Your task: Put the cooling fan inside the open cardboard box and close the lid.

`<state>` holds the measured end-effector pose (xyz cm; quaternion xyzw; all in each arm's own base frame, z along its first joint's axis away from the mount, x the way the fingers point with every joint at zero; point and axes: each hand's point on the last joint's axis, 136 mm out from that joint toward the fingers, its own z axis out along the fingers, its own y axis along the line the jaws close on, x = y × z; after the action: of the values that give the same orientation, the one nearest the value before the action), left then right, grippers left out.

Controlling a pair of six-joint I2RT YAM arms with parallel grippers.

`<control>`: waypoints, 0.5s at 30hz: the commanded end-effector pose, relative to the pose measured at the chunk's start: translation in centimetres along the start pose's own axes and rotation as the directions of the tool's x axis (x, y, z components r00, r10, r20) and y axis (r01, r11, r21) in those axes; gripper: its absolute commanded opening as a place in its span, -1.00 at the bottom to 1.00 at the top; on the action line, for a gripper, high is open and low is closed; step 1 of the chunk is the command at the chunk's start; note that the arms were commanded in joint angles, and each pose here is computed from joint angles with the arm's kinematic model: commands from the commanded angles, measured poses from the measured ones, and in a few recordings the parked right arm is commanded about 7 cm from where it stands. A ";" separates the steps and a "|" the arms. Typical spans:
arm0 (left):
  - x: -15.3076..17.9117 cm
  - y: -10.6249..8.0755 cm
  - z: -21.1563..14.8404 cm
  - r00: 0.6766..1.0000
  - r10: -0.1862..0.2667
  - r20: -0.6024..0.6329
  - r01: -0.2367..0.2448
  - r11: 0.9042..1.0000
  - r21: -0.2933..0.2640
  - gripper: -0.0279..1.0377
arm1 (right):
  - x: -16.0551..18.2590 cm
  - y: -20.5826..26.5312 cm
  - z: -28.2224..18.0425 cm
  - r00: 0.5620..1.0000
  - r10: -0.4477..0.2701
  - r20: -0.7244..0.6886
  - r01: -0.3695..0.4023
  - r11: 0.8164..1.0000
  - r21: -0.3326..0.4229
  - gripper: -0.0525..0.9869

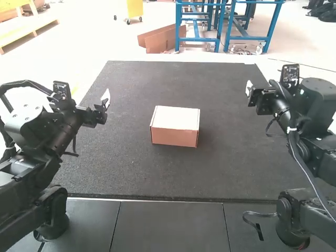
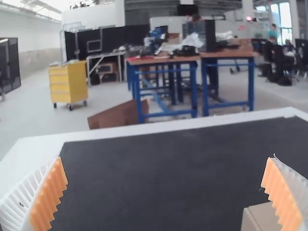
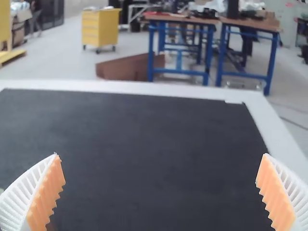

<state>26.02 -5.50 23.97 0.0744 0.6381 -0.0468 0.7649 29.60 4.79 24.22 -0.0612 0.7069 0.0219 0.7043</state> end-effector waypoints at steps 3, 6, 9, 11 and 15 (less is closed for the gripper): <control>0.0 0.5 -0.9 0.999 -0.001 0.048 0.002 1.000 -0.022 0.85 | 0.7 -0.1 -0.2 1.000 -0.017 0.015 0.017 1.000 -0.016 0.86; 0.4 0.5 -1.5 0.998 0.003 0.060 -0.001 1.000 -0.023 0.85 | 1.8 0.2 -0.3 1.000 -0.016 0.000 0.016 0.999 -0.030 0.86; 0.9 0.5 -2.1 0.999 -0.013 0.040 0.014 1.000 -0.023 0.85 | 2.8 0.0 -0.4 1.000 -0.015 -0.003 0.015 1.000 -0.022 0.86; 0.7 0.6 -2.6 0.999 -0.013 0.050 0.015 1.000 -0.023 0.85 | 3.2 -0.1 -0.5 1.000 -0.006 -0.007 0.006 1.000 -0.018 0.86; 1.1 0.8 -2.7 0.999 -0.011 0.032 0.012 0.999 -0.036 0.85 | 4.8 -0.3 -0.7 0.999 0.018 -0.030 -0.018 1.000 -0.011 0.86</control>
<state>23.69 -4.79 22.59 0.0689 0.6261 -0.0487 0.7752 29.05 4.61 19.34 -0.0711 0.7239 0.0267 0.6857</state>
